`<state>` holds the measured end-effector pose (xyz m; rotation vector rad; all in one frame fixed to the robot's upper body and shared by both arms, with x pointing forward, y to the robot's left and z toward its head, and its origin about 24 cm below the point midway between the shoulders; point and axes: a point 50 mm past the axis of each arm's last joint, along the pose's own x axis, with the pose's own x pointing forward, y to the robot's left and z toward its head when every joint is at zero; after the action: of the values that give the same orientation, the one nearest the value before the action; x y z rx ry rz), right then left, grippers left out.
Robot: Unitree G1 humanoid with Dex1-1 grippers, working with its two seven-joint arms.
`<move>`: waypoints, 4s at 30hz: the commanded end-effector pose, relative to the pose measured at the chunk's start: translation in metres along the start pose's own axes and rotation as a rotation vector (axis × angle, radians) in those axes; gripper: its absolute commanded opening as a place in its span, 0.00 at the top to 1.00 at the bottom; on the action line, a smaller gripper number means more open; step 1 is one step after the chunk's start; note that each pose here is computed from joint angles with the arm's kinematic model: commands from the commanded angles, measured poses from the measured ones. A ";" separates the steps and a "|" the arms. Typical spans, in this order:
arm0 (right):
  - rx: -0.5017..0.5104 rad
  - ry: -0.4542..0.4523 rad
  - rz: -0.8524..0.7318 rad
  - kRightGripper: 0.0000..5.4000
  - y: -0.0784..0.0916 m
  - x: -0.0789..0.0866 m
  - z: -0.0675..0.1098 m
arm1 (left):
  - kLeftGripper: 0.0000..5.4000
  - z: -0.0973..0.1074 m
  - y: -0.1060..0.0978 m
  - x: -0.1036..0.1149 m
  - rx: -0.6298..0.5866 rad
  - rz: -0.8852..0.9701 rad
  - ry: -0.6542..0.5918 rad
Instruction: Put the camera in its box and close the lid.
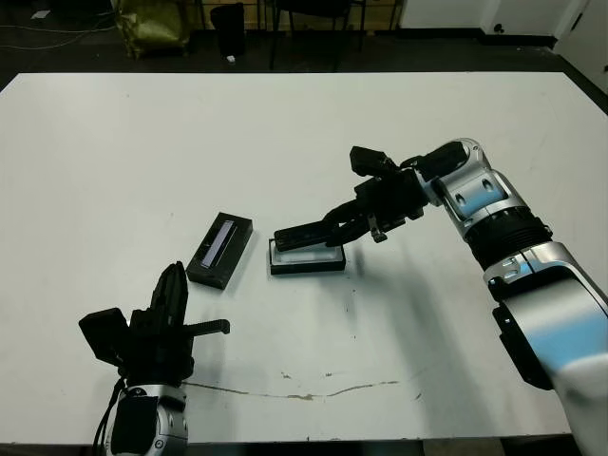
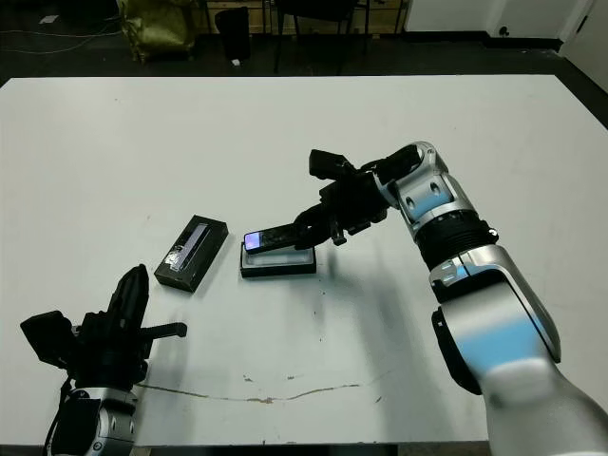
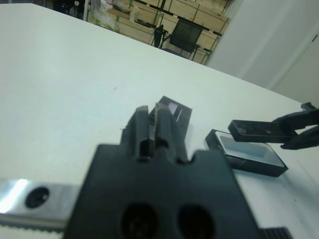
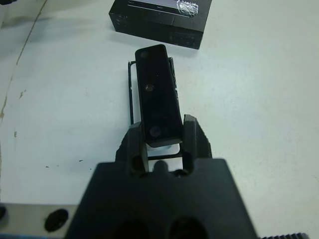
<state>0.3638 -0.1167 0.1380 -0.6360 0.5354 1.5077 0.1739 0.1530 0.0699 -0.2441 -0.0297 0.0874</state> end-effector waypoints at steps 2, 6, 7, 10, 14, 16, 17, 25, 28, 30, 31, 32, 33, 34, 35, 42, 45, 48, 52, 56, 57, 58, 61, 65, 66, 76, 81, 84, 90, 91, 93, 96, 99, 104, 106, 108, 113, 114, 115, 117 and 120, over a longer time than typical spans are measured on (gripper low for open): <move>-0.005 0.031 0.014 0.95 0.001 -0.002 -0.002 | 1.00 -0.005 0.002 -0.003 0.010 0.018 0.037; -0.019 0.041 0.017 0.95 0.002 -0.001 -0.004 | 1.00 -0.005 0.003 -0.003 0.010 0.014 0.036; -0.015 0.043 0.018 0.95 0.002 0.000 -0.005 | 1.00 -0.006 0.003 -0.003 0.008 0.012 0.035; -0.013 0.054 0.010 0.95 0.002 0.000 -0.006 | 1.00 -0.006 0.003 -0.003 0.001 0.014 0.036; 0.007 0.055 0.012 0.95 0.002 0.001 -0.007 | 1.00 -0.006 0.003 -0.002 0.010 0.010 0.029; -0.004 0.061 0.003 0.95 0.002 0.001 -0.007 | 1.00 -0.006 0.003 -0.002 0.014 0.013 0.032; -0.008 0.066 0.000 0.95 0.002 0.001 -0.007 | 1.00 -0.006 0.003 -0.002 0.013 0.012 0.032; -0.015 0.097 -0.015 0.95 0.003 0.005 -0.007 | 1.00 -0.006 0.004 -0.002 0.005 0.008 0.026; -0.049 0.106 -0.012 0.95 0.003 0.007 -0.006 | 1.00 -0.006 0.003 -0.003 0.001 0.016 0.030; -0.061 0.115 -0.013 0.95 0.004 0.008 -0.006 | 1.00 -0.006 0.003 -0.003 -0.001 0.014 0.028; -0.061 0.124 -0.012 0.95 0.004 0.009 -0.006 | 1.00 -0.006 0.003 -0.003 0.003 0.016 0.031; -0.057 0.139 -0.011 0.95 0.004 0.010 -0.006 | 1.00 -0.006 0.003 -0.003 0.001 0.016 0.032; -0.052 0.155 -0.010 0.95 0.004 0.011 -0.006 | 1.00 -0.006 0.002 -0.003 -0.002 0.014 0.033; -0.048 0.172 -0.005 0.95 0.005 0.012 -0.006 | 1.00 -0.006 0.002 -0.003 0.001 0.012 0.030; -0.045 0.185 -0.001 0.95 0.005 0.014 -0.005 | 1.00 -0.006 0.003 -0.003 0.001 0.009 0.028; -0.090 0.196 0.042 0.95 0.010 0.023 -0.002 | 1.00 -0.007 0.003 -0.004 0.006 0.009 0.023; -0.093 0.196 0.045 0.95 0.011 0.026 -0.002 | 1.00 -0.007 0.003 -0.004 0.004 0.014 0.027; -0.085 0.204 0.049 0.95 0.012 0.028 -0.003 | 1.00 -0.007 0.002 -0.004 0.004 0.018 0.030; -0.054 0.202 0.048 0.95 0.013 0.032 -0.003 | 1.00 -0.008 0.002 -0.005 0.002 0.020 0.030; -0.088 0.217 0.038 0.95 0.015 0.038 0.000 | 1.00 -0.008 0.002 -0.005 0.007 0.020 0.028; -0.100 0.217 0.041 0.95 0.016 0.041 0.001 | 1.00 -0.008 0.001 -0.005 0.006 0.020 0.030; -0.108 0.212 0.046 0.95 0.017 0.043 0.002 | 1.00 -0.008 0.001 -0.005 0.007 0.021 0.032; -0.120 0.205 0.063 0.95 0.019 0.049 0.004 | 1.00 -0.009 0.001 -0.005 0.002 0.023 0.035; -0.101 0.220 0.060 0.95 0.021 0.053 0.005 | 1.00 -0.009 0.001 -0.005 0.007 0.023 0.030; -0.103 0.217 0.062 0.95 0.021 0.053 0.005 | 1.00 -0.009 0.001 -0.005 0.008 0.024 0.031; -0.295 0.256 0.138 0.71 0.018 0.041 0.010 | 1.00 -0.009 0.002 -0.003 0.013 0.021 0.029; -0.328 0.268 0.130 0.52 0.015 0.036 0.011 | 1.00 -0.009 0.001 -0.003 0.031 0.020 0.027; -0.333 0.280 0.130 0.41 0.013 0.033 0.011 | 1.00 -0.009 0.002 -0.003 0.022 0.017 0.026; -0.338 0.298 0.135 0.18 0.012 0.030 0.014 | 1.00 -0.009 0.001 -0.002 0.021 0.020 0.025; -0.329 0.303 0.137 0.14 0.012 0.030 0.014 | 1.00 -0.009 0.001 -0.002 0.020 0.018 0.023; -0.328 0.306 0.131 0.06 0.011 0.029 0.014 | 1.00 -0.009 0.002 -0.002 0.018 0.016 0.020; -0.331 0.300 0.120 0.01 0.010 0.028 0.015 | 1.00 -0.009 0.001 -0.002 0.024 0.017 0.023; -0.357 0.308 0.087 0.01 0.009 0.027 0.017 | 1.00 -0.009 0.000 -0.003 0.009 0.023 0.029; -0.377 0.269 0.063 0.01 0.006 0.023 0.020 | 1.00 -0.010 0.001 -0.003 0.000 0.020 0.032; -0.358 0.249 0.041 0.01 0.004 0.020 0.020 | 1.00 -0.010 0.001 -0.003 -0.001 0.021 0.032; -0.311 0.197 0.001 0.01 0.001 0.014 0.021 | 1.00 -0.010 0.001 -0.003 0.008 0.019 0.027; -0.210 -0.007 -0.179 0.01 -0.001 -0.006 0.026 | 1.00 -0.009 0.002 -0.003 0.020 0.023 0.023; -0.181 -0.059 -0.222 0.01 0.001 -0.011 0.026 | 1.00 -0.009 0.002 -0.003 0.017 0.025 0.025; -0.164 -0.112 -0.267 0.01 0.003 -0.016 0.027 | 1.00 -0.009 0.002 -0.003 0.014 0.026 0.025; -0.112 -0.229 -0.369 0.01 0.011 -0.028 0.027 | 1.00 -0.009 0.002 -0.003 0.002 0.029 0.027; -0.057 -0.359 -0.582 0.02 0.029 -0.044 0.023 | 1.00 -0.008 0.002 -0.004 -0.010 0.031 0.031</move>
<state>0.3416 -0.1218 0.1873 -0.5373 0.0339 1.1417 0.1728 0.1506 0.0654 -0.2501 -0.0278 0.0973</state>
